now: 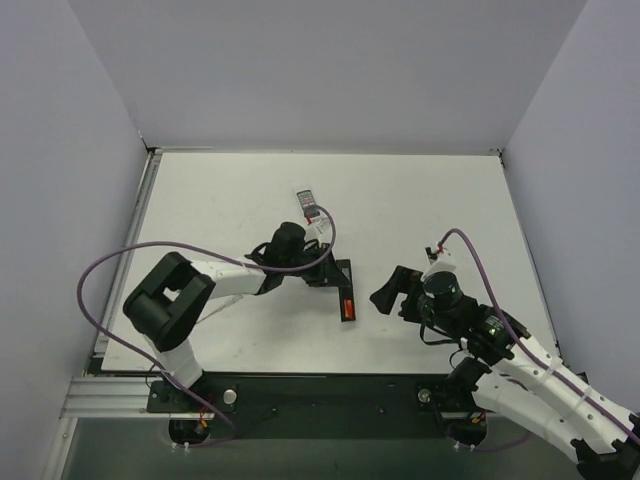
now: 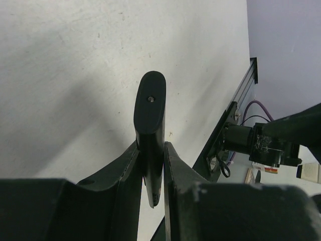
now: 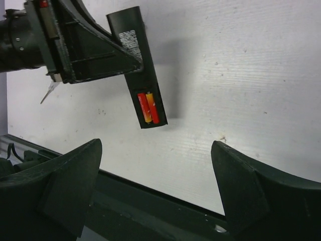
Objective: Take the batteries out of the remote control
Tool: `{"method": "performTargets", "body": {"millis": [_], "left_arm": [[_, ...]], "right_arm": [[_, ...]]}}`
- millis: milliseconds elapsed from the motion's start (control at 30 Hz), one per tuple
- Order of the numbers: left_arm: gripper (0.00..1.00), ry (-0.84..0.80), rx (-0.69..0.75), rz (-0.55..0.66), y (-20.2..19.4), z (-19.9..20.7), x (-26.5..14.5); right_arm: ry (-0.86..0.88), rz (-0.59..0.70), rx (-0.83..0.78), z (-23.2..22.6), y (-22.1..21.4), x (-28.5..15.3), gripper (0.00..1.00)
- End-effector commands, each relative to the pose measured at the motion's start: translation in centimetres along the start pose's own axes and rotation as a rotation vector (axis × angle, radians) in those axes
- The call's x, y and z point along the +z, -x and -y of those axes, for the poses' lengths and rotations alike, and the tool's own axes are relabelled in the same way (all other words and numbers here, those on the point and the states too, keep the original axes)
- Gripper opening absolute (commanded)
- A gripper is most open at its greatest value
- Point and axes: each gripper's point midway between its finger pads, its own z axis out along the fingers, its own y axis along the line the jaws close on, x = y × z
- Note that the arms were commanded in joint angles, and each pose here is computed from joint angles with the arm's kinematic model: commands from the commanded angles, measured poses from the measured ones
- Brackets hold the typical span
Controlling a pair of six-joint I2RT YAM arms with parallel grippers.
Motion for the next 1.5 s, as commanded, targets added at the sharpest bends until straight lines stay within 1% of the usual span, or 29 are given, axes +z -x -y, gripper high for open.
{"method": "performTargets", "body": {"millis": [0, 33, 100, 133, 200, 233, 267, 333, 433, 467, 533, 600, 633, 667, 700, 767, 800, 833, 900, 933, 967, 1000, 1033, 1100, 1167, 1233, 1267, 1367, 1467], "left_arm": [[0.00, -0.090, 0.033, 0.015, 1.8, 2.9, 3.1], [0.01, -0.089, 0.028, -0.004, 1.2, 2.6, 3.9], [0.06, -0.089, 0.031, -0.007, 1.5, 2.7, 4.5], [0.16, -0.076, 0.027, -0.020, 1.1, 2.3, 4.7], [0.27, -0.054, 0.034, -0.016, 1.3, 2.0, 5.0], [0.47, -0.040, 0.035, -0.026, 1.0, 1.6, 5.1], [0.50, -0.026, 0.032, -0.027, 1.0, 1.3, 5.2], [0.52, -0.004, 0.027, -0.039, 0.8, 0.7, 5.4], [0.69, 0.012, 0.023, -0.054, 0.7, 0.5, 5.4], [0.77, 0.012, 0.026, -0.063, 0.7, 0.7, 5.3], [0.82, 0.038, 0.056, -0.071, 1.3, 1.4, 4.3], [0.89, 0.106, 0.088, -0.034, 2.8, 1.4, 3.3], [0.89, 0.146, 0.112, -0.037, 3.3, 1.9, 2.0], [0.90, 0.187, 0.125, -0.005, 4.3, 1.9, 1.3], [0.90, 0.235, 0.114, -0.006, 4.7, 1.8, -0.3], [0.90, 0.329, 0.120, 0.050, 6.4, 1.3, -2.2], [0.90, 0.400, 0.084, 0.061, 6.9, 0.2, -4.5], [0.90, 0.470, 0.068, 0.094, 7.7, -0.9, -6.0], [0.90, 0.566, -0.001, 0.102, 7.3, -3.2, -9.8], [0.90, 0.627, -0.061, 0.153, 8.6, -5.5, -12.4], [0.90, 0.667, -0.092, 0.174, 8.6, -6.8, -14.2], [0.89, 0.722, -0.132, 0.180, 7.5, -8.1, -16.4], [0.89, 0.805, -0.195, 0.253, 8.5, -10.5, -19.7], [0.88, 0.886, -0.267, 0.302, 7.2, -12.3, -23.5], [0.86, 1.002, -0.342, 0.394, 7.0, -15.1, -27.8], [0.84, 1.072, -0.387, 0.433, 5.8, -16.4, -30.1], [0.82, 1.102, -0.441, 0.467, 5.5, -17.4, -31.8], [0.81, 1.117, -0.533, 0.471, 4.0, -18.1, -32.5], [0.79, 1.122, -0.570, 0.501, 3.6, -18.5, -32.5]], "right_arm": [[-0.086, 0.018, -0.036, 2.6, -0.3, -0.6, 0.85], [-0.089, 0.014, -0.037, 2.8, -0.5, -0.6, 0.84], [-0.085, 0.004, -0.029, 2.9, -0.8, -0.6, 0.84], [-0.083, -0.001, -0.024, 2.9, -1.0, -0.6, 0.84], [-0.078, -0.014, -0.014, 2.9, -1.4, -0.5, 0.84], [-0.077, -0.015, -0.012, 2.9, -1.4, -0.5, 0.83], [-0.081, -0.018, -0.011, 2.9, -1.5, -0.5, 0.84], [-0.086, -0.022, -0.011, 3.1, -1.6, -0.4, 0.83], [-0.090, -0.021, -0.017, 3.2, -1.6, -0.4, 0.83], [-0.087, -0.019, -0.019, 3.1, -1.5, -0.5, 0.83], [-0.081, -0.023, -0.023, 2.9, -1.4, -0.6, 0.83], [-0.077, -0.028, -0.026, 2.7, -1.4, -0.7, 0.83], [-0.076, -0.038, -0.028, 2.6, -1.5, -0.6, 0.83], [-0.074, -0.038, -0.028, 2.6, -1.5, -0.6, 0.83], [-0.073, -0.041, -0.029, 2.5, -1.5, -0.6, 0.83], [-0.076, -0.051, -0.036, 2.4, -1.6, -0.5, 0.82], [-0.079, -0.055, -0.040, 2.4, -1.6, -0.4, 0.82], [-0.079, -0.058, -0.042, 2.4, -1.6, -0.4, 0.82], [-0.077, -0.062, -0.045, 2.4, -1.7, -0.4, 0.82], [-0.072, -0.060, -0.045, 2.3, -1.7, -0.4, 0.82], [-0.077, -0.064, -0.048, 2.5, -1.9, -0.3, 0.82], [-0.072, -0.060, -0.046, 2.5, -1.8, -0.2, 0.82], [-0.072, -0.060, -0.044, 2.5, -1.9, -0.1, 0.82], [-0.069, -0.068, -0.051, 2.6, -2.2, 0.1, 0.82], [-0.072, -0.078, -0.055, 2.7, -2.4, 0.3, 0.82], [-0.078, -0.086, -0.060, 2.9, -2.6, 0.4, 0.82], [-0.077, -0.089, -0.062, 2.9, -2.7, 0.5, 0.82], [-0.074, -0.087, -0.058, 2.9, -2.8, 0.8, 0.82], [-0.069, -0.088, -0.056, 2.9, -2.9, 0.9, 0.82]]}}
